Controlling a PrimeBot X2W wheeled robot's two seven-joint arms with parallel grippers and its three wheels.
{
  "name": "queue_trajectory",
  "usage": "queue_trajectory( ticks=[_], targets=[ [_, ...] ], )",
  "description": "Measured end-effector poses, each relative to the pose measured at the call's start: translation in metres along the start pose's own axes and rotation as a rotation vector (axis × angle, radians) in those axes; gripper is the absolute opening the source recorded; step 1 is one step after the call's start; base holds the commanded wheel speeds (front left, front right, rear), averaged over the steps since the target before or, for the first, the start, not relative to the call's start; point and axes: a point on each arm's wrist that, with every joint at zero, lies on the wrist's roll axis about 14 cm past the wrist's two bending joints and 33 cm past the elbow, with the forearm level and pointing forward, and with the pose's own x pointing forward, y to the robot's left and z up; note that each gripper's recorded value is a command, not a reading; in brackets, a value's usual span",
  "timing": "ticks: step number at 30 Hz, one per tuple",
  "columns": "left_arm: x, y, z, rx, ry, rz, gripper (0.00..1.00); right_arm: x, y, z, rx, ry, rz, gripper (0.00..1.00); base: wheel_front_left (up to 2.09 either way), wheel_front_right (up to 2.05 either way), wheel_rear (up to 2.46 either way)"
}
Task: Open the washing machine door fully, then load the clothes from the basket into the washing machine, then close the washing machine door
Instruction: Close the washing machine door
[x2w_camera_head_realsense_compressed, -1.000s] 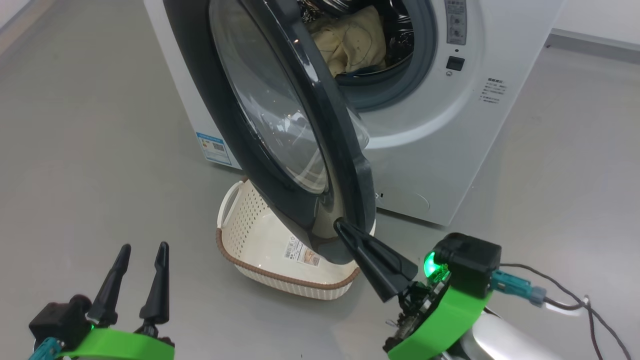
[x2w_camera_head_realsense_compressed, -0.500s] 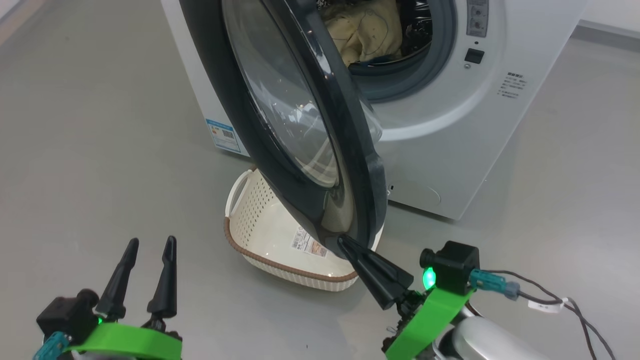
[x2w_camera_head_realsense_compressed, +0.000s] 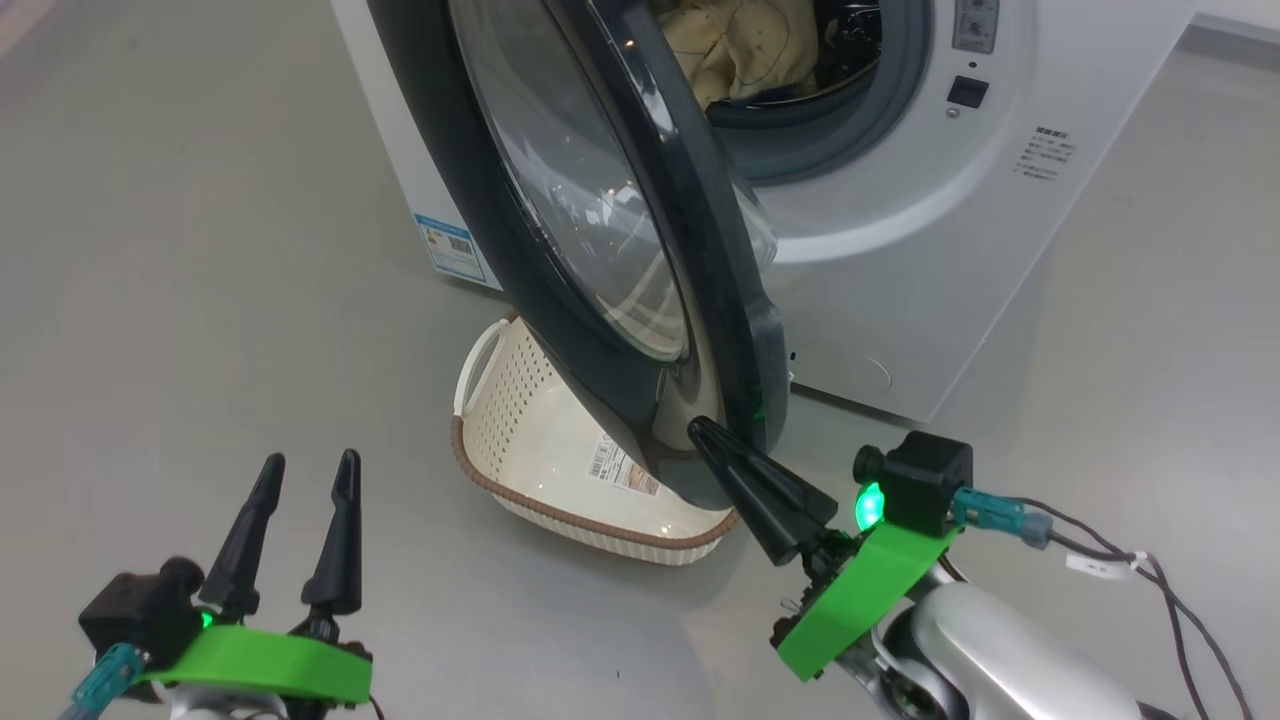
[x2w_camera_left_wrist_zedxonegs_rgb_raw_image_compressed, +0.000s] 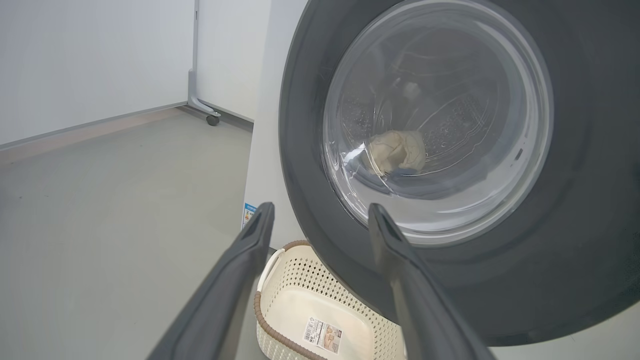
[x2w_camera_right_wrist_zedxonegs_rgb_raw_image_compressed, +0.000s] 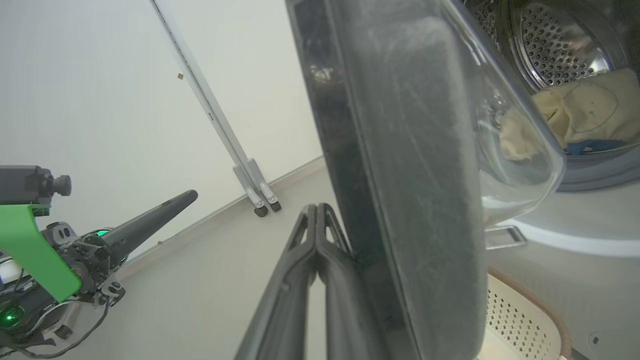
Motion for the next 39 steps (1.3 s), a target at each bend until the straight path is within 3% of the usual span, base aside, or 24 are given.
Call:
queue_trajectory(
  ticks=[39],
  targets=[
    [0.031, -0.019, -0.007, -0.022, 0.003, -0.052, 1.0, 0.006, -0.12, 0.05, -0.075, -0.141, -0.289, 0.0, 0.0, 0.0, 0.0]
  ],
)
